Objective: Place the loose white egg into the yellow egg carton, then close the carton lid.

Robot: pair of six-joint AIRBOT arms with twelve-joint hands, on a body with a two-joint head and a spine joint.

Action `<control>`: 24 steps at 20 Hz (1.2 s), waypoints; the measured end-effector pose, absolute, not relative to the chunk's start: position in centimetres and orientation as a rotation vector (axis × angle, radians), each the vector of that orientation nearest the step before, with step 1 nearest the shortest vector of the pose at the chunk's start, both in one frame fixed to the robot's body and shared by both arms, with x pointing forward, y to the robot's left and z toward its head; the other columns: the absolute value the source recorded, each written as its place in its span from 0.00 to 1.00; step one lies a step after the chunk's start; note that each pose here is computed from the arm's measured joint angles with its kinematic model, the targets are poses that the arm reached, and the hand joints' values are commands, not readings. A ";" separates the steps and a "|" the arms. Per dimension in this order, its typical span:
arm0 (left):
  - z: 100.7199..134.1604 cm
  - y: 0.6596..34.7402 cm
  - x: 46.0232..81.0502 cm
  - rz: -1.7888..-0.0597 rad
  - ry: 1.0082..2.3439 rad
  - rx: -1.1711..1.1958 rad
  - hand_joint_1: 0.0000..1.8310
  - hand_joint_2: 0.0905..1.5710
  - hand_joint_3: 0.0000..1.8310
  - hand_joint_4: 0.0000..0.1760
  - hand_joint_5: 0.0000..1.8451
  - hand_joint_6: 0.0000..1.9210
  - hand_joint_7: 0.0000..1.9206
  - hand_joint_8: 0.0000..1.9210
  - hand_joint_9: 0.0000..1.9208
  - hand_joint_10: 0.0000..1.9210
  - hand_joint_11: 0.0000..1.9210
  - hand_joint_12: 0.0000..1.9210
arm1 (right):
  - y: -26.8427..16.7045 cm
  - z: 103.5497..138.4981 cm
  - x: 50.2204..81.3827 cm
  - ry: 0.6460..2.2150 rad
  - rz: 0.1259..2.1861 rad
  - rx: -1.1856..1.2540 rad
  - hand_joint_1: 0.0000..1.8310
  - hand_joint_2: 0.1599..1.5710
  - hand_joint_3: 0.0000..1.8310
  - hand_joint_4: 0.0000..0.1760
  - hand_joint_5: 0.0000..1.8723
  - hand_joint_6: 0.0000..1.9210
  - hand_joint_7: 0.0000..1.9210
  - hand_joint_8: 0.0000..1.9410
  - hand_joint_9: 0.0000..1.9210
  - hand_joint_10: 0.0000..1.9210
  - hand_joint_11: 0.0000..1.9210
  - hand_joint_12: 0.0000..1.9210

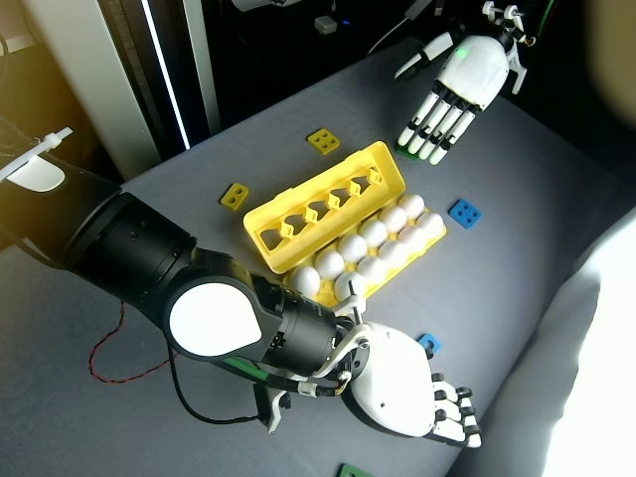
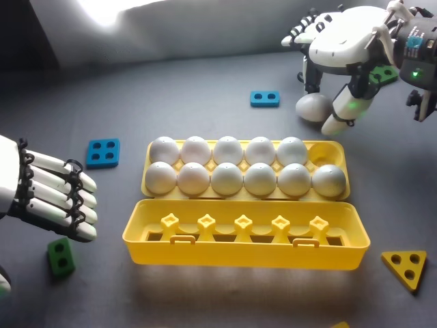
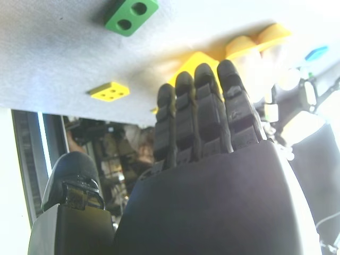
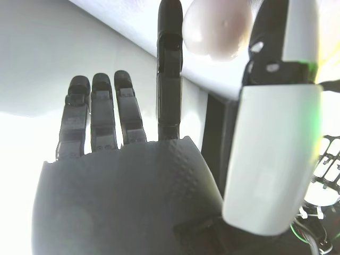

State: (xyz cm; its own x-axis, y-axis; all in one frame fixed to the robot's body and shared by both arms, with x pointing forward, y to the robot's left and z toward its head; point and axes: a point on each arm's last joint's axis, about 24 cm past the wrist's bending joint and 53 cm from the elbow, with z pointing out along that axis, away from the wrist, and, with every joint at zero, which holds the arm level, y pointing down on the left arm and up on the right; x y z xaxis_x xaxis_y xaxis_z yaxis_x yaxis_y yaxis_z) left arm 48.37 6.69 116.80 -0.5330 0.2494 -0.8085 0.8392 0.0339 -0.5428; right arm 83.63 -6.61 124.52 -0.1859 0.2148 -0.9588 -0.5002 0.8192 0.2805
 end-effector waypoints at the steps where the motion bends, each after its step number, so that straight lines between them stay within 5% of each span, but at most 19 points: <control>1: 116.8 6.7 48.4 -1.527 1.813 1.100 0.00 0.74 0.00 0.00 0.14 0.00 0.13 0.00 0.11 0.00 0.00 0.18 | -6.4 124.5 83.7 1.638 0.652 -0.230 0.45 0.43 0.00 0.91 0.54 0.00 0.02 0.01 0.00 0.00 0.00 0.00; 2: 116.8 6.7 48.4 -1.527 1.812 1.100 0.00 0.74 0.00 0.00 0.14 0.00 0.13 0.00 0.11 0.00 0.00 0.18 | -6.2 124.5 83.6 1.637 0.655 -0.232 0.46 0.42 0.00 0.78 0.56 0.01 0.03 0.00 0.00 0.00 0.00 0.00; 3: 116.8 6.7 48.4 -1.525 1.814 1.099 0.00 0.75 0.00 0.00 0.14 0.00 0.13 0.00 0.11 0.00 0.00 0.18 | -6.0 124.5 83.6 1.636 0.659 -0.235 0.47 0.42 0.00 0.78 0.56 0.01 0.03 0.00 0.00 0.00 0.00 0.00; 4: 116.8 6.7 48.4 -1.526 1.813 1.100 0.00 0.75 0.00 0.00 0.14 0.00 0.14 0.00 0.11 0.00 0.00 0.18 | -5.8 124.5 83.5 1.636 0.662 -0.238 0.46 0.44 0.00 0.93 0.55 0.00 0.02 0.00 0.00 0.00 0.00 0.00; 6: 116.9 6.7 48.4 -1.526 1.811 1.100 0.00 0.75 0.00 0.00 0.14 0.00 0.13 0.00 0.10 0.00 0.00 0.17 | -5.6 124.6 83.4 1.634 0.666 -0.241 0.46 0.44 0.00 0.99 0.55 0.00 0.03 0.00 0.00 0.00 0.00 0.00; 8: 116.9 6.6 48.4 -1.526 1.811 1.100 0.00 0.75 0.00 0.00 0.14 0.00 0.13 0.00 0.10 0.00 0.00 0.17 | -5.6 124.6 83.4 1.633 0.668 -0.241 0.46 0.44 0.00 1.00 0.55 0.00 0.03 0.00 0.00 0.00 0.00 0.00; 9: 116.9 6.6 48.3 -1.527 1.810 1.101 0.00 0.75 0.00 0.00 0.14 0.00 0.13 0.00 0.11 0.00 0.00 0.16 | -5.6 124.6 83.4 1.633 0.668 -0.241 0.47 0.43 0.00 0.86 0.56 0.01 0.04 0.01 0.00 0.00 0.00 0.00; 10: 116.9 6.6 48.3 -1.527 1.809 1.101 0.00 0.75 0.00 0.00 0.14 0.00 0.13 0.00 0.10 0.00 0.00 0.16 | -5.6 124.6 83.4 1.633 0.668 -0.241 0.47 0.42 0.00 0.84 0.57 0.01 0.05 0.01 0.00 0.00 0.00 0.00; 11: 116.9 6.6 48.3 -1.527 1.809 1.101 0.00 0.75 0.00 0.00 0.14 0.00 0.14 0.00 0.11 0.00 0.00 0.18 | -5.6 124.6 83.4 1.633 0.668 -0.241 0.45 0.43 0.00 0.97 0.56 0.01 0.05 0.01 0.00 0.00 0.00 0.00; 12: 116.9 6.6 48.3 -1.527 1.809 1.101 0.00 0.75 0.00 0.00 0.14 0.00 0.14 0.00 0.11 0.00 0.00 0.18 | -5.6 124.6 83.4 1.633 0.668 -0.242 0.45 0.43 0.00 0.99 0.56 0.00 0.04 0.00 0.00 0.00 0.00 0.00; 13: 116.9 6.6 48.3 -1.527 1.809 1.101 0.00 0.74 0.00 0.00 0.14 0.00 0.13 0.00 0.11 0.00 0.00 0.17 | -5.6 124.6 83.4 1.633 0.668 -0.242 0.46 0.44 0.00 0.83 0.56 0.00 0.05 0.00 0.00 0.00 0.00 0.00; 18: 116.9 6.4 48.1 -1.532 1.808 1.108 0.00 0.74 0.00 0.00 0.14 0.00 0.13 0.00 0.10 0.00 0.00 0.16 | -5.6 124.6 83.4 1.633 0.668 -0.241 0.46 0.44 0.00 0.77 0.56 0.00 0.04 0.00 0.00 0.00 0.00 0.00; 19: 116.9 6.4 48.1 -1.530 1.807 1.109 0.00 0.75 0.00 0.00 0.13 0.00 0.13 0.00 0.11 0.00 0.00 0.18 | -5.6 124.6 83.4 1.633 0.668 -0.241 0.48 0.44 0.00 0.89 0.57 0.00 0.05 0.00 0.00 0.00 0.00 0.00; 20: 116.9 6.5 48.1 -1.528 1.808 1.107 0.00 0.75 0.00 0.00 0.13 0.00 0.13 0.00 0.11 0.00 0.00 0.19 | -5.6 124.6 83.4 1.633 0.667 -0.242 0.48 0.43 0.00 0.79 0.58 0.01 0.06 0.01 0.00 0.00 0.00 0.00; 21: 116.8 6.4 48.1 -1.529 1.808 1.109 0.00 0.74 0.00 0.00 0.14 0.00 0.13 0.00 0.10 0.00 0.00 0.18 | -5.6 124.6 83.4 1.633 0.667 -0.242 0.46 0.44 0.00 0.95 0.57 0.00 0.05 0.00 0.00 0.00 0.00 0.00; 22: 116.8 6.4 48.0 -1.529 1.808 1.112 0.00 0.74 0.00 0.00 0.13 0.00 0.13 0.00 0.10 0.00 0.00 0.18 | -5.6 124.6 83.4 1.633 0.668 -0.241 0.46 0.44 0.00 0.98 0.57 0.00 0.04 0.00 0.00 0.00 0.00 0.00; 23: 116.8 6.4 48.0 -1.529 1.808 1.112 0.00 0.74 0.00 0.00 0.13 0.00 0.13 0.00 0.10 0.00 0.00 0.17 | -5.6 124.6 83.4 1.633 0.667 -0.242 0.47 0.44 0.00 0.85 0.57 0.00 0.05 0.00 0.00 0.00 0.00 0.00; 24: 116.8 6.4 48.0 -1.529 1.808 1.112 0.00 0.74 0.00 0.00 0.13 0.00 0.13 0.00 0.10 0.00 0.00 0.17 | -5.6 124.6 83.4 1.633 0.668 -0.241 0.47 0.46 0.01 0.82 0.57 0.00 0.05 0.00 0.00 0.00 0.00 0.00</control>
State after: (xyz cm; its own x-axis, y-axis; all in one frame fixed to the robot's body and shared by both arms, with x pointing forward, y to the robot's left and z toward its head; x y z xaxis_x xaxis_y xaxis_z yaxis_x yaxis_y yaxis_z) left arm 48.00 6.39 116.82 -0.5280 0.2549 -0.8101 0.8412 0.0259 -0.5401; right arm 83.44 -5.62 124.60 -0.1859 0.2170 -0.9583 -0.5165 0.8081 0.2832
